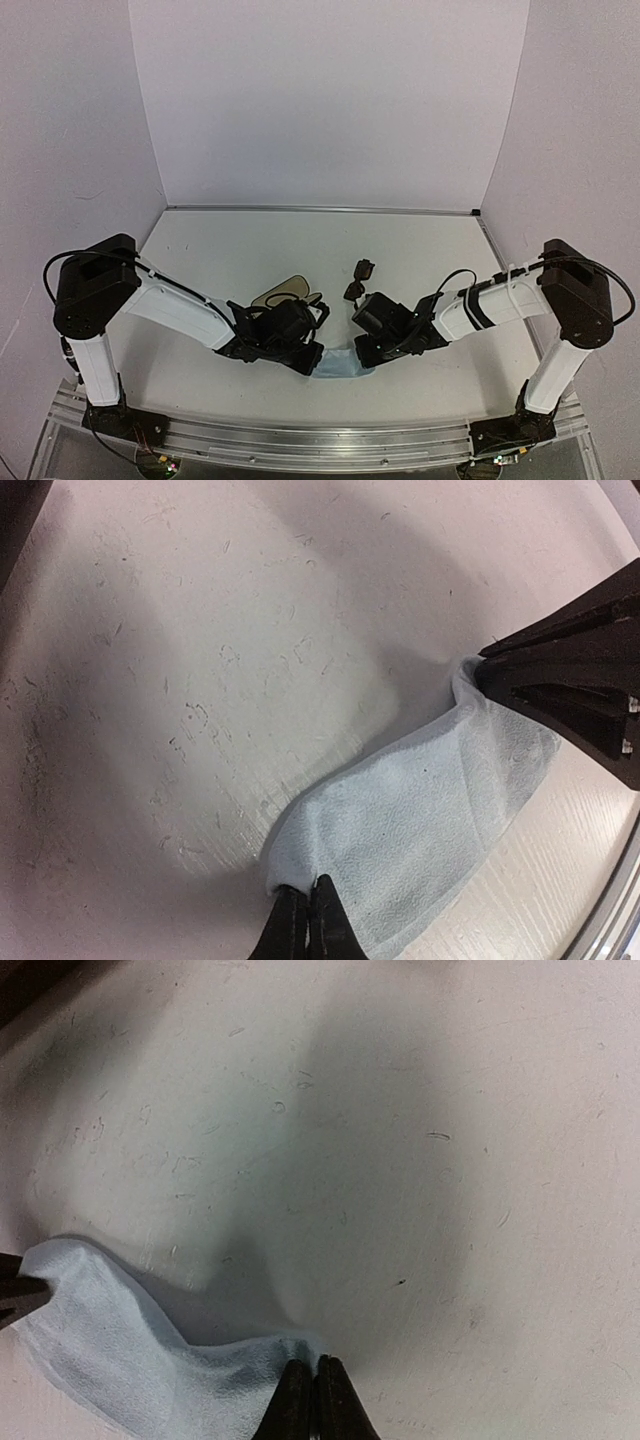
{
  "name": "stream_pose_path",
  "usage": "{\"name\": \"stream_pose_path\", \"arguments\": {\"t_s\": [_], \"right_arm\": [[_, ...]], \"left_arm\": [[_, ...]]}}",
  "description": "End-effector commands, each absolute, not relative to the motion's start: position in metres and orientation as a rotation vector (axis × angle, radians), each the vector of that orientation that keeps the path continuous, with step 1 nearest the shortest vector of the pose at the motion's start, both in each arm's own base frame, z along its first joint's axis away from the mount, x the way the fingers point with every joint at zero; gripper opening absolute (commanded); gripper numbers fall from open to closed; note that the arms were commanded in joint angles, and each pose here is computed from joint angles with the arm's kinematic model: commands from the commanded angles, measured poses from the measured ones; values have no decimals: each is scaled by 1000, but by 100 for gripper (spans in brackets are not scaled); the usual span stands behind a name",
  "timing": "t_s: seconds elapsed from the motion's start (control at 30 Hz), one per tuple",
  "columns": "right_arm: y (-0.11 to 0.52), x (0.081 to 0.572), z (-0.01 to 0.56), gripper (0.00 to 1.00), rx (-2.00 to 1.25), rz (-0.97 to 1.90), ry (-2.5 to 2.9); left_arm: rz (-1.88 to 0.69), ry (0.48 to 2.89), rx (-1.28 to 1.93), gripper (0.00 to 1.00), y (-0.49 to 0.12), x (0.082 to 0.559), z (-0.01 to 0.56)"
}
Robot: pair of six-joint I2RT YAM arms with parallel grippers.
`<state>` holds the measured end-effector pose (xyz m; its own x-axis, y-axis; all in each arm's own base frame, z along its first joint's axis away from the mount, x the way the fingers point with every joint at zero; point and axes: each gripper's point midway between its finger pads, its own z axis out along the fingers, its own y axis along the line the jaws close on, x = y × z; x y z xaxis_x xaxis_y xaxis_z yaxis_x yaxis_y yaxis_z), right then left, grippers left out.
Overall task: Organize the sunglasses
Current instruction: Pick up the glasses cleaning cloth from the center of the board.
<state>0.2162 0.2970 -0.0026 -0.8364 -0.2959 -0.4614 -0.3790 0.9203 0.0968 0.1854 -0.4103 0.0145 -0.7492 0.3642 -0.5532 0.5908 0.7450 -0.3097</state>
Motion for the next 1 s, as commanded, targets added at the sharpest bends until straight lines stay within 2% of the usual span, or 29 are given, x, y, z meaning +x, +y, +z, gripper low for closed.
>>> {"name": "stream_pose_path", "arguments": {"t_s": [0.0,0.97], "right_arm": [[304,220,16,0,-499,267,2608],[344,253,89,0,-534,317,2456]], "left_arm": [[-640,2454,705,0,-403,189,27],[-638,2324,626,0,-401,205,91]]}}
